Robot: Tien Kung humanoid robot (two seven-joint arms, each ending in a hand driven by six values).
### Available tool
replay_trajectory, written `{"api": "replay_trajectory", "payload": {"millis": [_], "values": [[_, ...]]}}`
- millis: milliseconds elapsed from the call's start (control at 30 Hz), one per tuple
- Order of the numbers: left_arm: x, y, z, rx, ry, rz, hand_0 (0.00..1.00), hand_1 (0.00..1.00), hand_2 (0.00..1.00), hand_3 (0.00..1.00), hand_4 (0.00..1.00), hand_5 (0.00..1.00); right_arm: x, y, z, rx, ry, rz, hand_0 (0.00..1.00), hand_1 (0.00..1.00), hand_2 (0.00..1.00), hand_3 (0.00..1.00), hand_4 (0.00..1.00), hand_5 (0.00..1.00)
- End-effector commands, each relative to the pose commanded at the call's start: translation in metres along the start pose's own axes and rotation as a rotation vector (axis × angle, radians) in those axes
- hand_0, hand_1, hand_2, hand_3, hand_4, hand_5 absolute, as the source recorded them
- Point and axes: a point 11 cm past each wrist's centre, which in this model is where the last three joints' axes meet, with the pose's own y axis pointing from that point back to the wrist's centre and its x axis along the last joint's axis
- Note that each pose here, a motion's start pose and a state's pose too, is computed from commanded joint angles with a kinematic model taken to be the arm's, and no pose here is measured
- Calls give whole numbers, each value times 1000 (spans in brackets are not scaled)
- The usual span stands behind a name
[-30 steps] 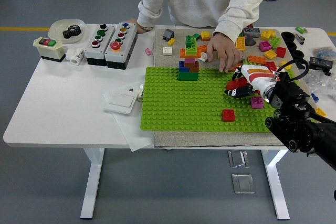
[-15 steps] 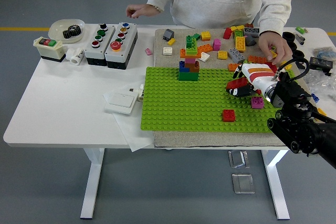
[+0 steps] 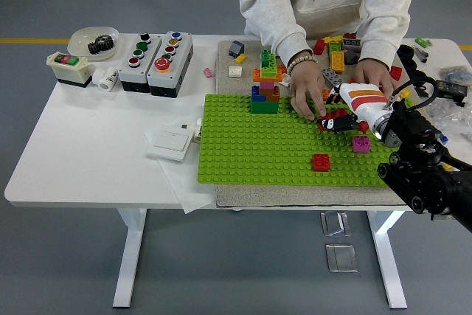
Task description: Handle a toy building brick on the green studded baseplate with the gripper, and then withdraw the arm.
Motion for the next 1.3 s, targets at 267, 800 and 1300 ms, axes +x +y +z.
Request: {"api": "replay_trajectory", "payload": {"millis": [267, 800, 1300], "values": [[0, 0, 1, -2, 4, -1, 779, 725, 690, 570, 595, 610, 1, 0, 2, -3, 1, 1, 671, 629, 654, 599, 850, 430], [0, 0, 2, -4, 6, -2, 779, 723, 689, 570, 595, 611, 3, 0, 1, 5, 7, 10, 679, 638, 672, 609, 858, 421], [0, 0, -1, 4, 1, -1, 778, 723, 689, 571, 595, 610, -3, 1, 1, 3, 9, -2, 684, 647, 689, 628, 869, 418]]}}
